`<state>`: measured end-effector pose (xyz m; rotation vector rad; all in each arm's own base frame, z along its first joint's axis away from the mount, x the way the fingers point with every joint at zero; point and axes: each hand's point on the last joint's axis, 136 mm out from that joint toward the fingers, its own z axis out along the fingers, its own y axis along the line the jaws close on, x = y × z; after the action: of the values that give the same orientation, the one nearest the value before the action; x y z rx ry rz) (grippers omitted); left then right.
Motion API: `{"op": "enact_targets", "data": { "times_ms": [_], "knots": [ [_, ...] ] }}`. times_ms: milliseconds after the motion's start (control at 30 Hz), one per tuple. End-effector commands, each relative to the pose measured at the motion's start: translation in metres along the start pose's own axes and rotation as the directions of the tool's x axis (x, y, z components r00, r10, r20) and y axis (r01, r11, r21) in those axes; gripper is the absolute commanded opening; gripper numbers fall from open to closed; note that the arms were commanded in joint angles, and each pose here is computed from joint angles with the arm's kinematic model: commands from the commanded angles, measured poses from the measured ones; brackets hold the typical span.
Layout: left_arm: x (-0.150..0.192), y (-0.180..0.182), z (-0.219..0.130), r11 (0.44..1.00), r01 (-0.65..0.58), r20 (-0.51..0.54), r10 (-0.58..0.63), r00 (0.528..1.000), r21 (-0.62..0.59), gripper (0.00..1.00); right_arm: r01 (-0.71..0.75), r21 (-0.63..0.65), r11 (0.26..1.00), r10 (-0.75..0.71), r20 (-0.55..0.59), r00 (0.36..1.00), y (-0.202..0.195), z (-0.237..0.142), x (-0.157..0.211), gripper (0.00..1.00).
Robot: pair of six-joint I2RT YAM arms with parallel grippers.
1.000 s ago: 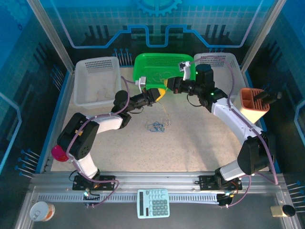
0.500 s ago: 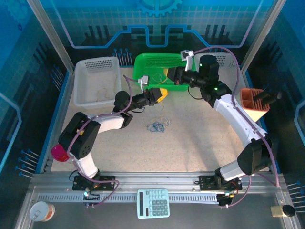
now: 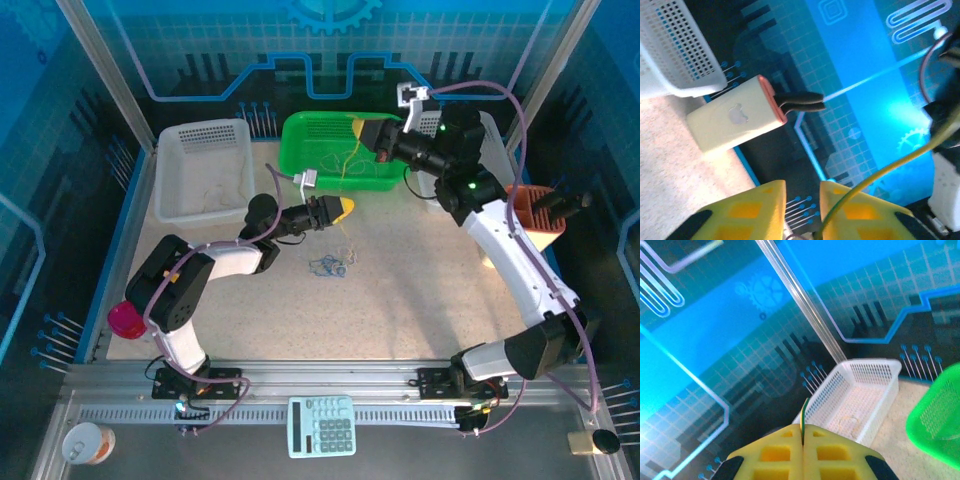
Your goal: Untangle the cables
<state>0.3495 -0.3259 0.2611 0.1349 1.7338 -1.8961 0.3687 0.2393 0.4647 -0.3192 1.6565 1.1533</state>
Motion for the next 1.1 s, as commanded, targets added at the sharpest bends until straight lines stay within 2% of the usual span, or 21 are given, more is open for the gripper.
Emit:
{"op": "enact_targets", "data": {
  "times_ms": [0, 467, 800, 1067],
  "knots": [
    [0.008, 0.004, -0.002, 0.999, -0.043, -0.020, 0.043, 0.999, -0.015, 0.31, 0.057, -0.062, 0.996, -0.049, 0.132, 0.990, 0.042, -0.018, -0.044, 0.00],
    [0.023, 0.034, -0.006, 0.998, -0.011, -0.037, 0.009, 0.999, -0.065, 0.33, 0.151, -0.054, 0.987, -0.126, 0.323, 0.938, 0.078, -0.049, -0.121, 0.00],
    [0.039, 0.072, -0.014, 0.992, 0.038, -0.035, -0.043, 0.998, -0.122, 0.33, 0.160, -0.082, 0.984, -0.123, 0.343, 0.931, 0.088, -0.051, -0.135, 0.00],
    [0.050, 0.094, -0.019, 0.985, 0.070, -0.038, -0.077, 0.996, -0.155, 0.37, 0.182, -0.080, 0.980, -0.142, 0.361, 0.922, 0.096, -0.058, -0.145, 0.00]
  ]
}}
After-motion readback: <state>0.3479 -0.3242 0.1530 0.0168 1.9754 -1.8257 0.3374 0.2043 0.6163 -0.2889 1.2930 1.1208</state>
